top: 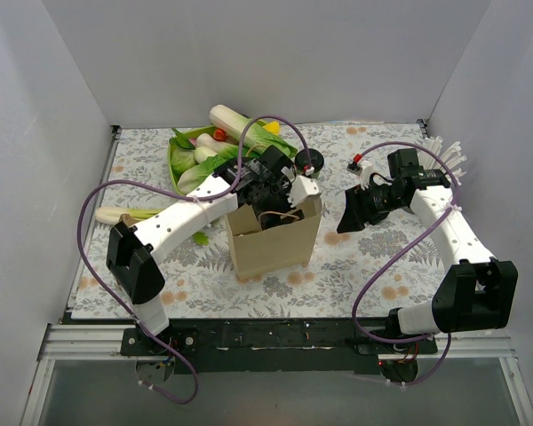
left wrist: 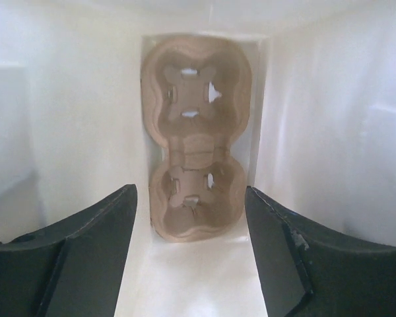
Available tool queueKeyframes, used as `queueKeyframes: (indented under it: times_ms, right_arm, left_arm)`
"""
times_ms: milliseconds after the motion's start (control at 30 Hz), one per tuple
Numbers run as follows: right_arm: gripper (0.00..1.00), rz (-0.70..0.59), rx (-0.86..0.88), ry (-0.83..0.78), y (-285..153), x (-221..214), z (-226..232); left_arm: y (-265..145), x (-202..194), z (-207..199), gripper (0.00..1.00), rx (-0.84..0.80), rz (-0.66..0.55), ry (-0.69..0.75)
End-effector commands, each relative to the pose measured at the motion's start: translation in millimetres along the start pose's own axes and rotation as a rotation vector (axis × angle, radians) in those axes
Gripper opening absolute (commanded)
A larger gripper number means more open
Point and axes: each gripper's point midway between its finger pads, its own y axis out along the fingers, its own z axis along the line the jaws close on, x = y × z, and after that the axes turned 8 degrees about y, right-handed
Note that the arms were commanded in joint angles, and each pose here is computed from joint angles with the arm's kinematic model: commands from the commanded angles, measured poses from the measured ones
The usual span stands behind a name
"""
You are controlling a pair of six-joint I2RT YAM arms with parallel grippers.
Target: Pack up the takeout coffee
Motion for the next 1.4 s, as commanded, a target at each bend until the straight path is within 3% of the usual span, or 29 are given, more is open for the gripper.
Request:
queueKeyframes:
  times_ms: [0, 267, 400, 533, 667, 833, 933, 1000, 1067, 1100, 1367]
  right_arm:
    - [0.65, -0.048, 0.015, -0.043, -12, 14, 13]
    - [0.66, -0.061, 0.036, -0.054, -14, 21, 18]
    - [0.66, -0.062, 0.039, -0.054, -14, 19, 19]
    - [0.66, -0.077, 0.04, -0.059, -14, 22, 19]
    - [0.66, -0.114, 0.013, -0.112, -18, 42, 16]
    - [0.66, -0.24, -0.091, -0.221, -30, 94, 1]
    - [0.66, -0.293, -0.126, -0.192, -27, 120, -11]
    - [0.7, -0.36, -0.172, -0.196, -26, 146, -26]
    - [0.76, -0.396, -0.175, -0.212, -20, 171, -34]
    - [0.91, -0.396, -0.174, -0.225, -17, 179, -37]
    - [0.97, -0.363, -0.235, -0.366, 25, 246, -66]
  left_arm:
    - [-52, 46, 4, 0.67, 0.031, -0.208, 0.076]
    - [-93, 88, 10, 0.7, 0.064, -0.394, 0.145]
    - [-144, 127, 17, 0.8, 0.14, -0.575, 0.142]
    - [-186, 146, 34, 0.86, 0.257, -0.66, 0.095]
    - [-209, 132, 69, 0.89, 0.477, -0.627, 0.02]
    - [-230, 101, 109, 0.91, 0.58, -0.628, -0.16]
    - [-230, 73, 130, 0.93, 0.6, -0.586, -0.285]
    - [-232, 56, 131, 0.94, 0.648, -0.558, -0.302]
    - [-210, 38, 125, 0.94, 0.634, -0.496, -0.299]
    - [-213, 32, 123, 0.95, 0.644, -0.492, -0.301]
    - [-200, 9, 131, 0.96, 0.678, -0.409, -0.311]
